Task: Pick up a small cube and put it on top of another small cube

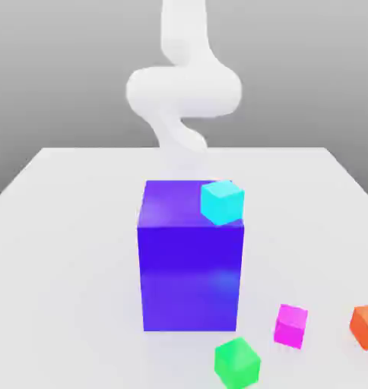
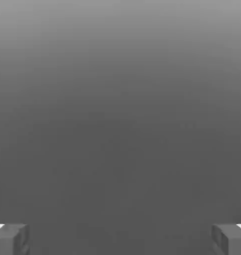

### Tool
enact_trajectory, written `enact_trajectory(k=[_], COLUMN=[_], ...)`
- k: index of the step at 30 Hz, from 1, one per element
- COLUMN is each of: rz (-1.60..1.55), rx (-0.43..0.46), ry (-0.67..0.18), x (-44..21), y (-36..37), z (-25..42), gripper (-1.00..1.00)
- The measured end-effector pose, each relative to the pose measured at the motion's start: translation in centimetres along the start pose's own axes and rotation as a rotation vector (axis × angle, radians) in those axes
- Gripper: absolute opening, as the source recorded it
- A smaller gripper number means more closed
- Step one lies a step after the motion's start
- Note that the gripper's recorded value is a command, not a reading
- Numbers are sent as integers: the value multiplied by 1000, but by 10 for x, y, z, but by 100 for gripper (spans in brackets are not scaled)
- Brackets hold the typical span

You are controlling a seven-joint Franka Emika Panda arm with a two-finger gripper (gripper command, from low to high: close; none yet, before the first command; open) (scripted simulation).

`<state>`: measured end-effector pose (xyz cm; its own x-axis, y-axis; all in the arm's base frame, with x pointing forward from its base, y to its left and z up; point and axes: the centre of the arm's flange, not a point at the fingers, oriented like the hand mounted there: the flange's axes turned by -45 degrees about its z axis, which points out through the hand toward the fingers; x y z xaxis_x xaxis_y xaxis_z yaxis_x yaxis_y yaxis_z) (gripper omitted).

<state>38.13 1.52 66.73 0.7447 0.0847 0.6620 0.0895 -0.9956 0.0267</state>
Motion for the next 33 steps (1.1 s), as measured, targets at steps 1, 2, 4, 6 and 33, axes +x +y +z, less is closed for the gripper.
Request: enact_trajectory(k=[1,2,4,6,33], rz=[-43,-84,-166,-248,-1017], rx=[18,36,71,106,411], ry=[-32,-62,-120,-176,-637], x=[-2,-6,-16,-30,-336], y=[-7,-14,-30,-47,-183], z=[24,46,89,129,415], gripper=[0,0,0,0,-100])
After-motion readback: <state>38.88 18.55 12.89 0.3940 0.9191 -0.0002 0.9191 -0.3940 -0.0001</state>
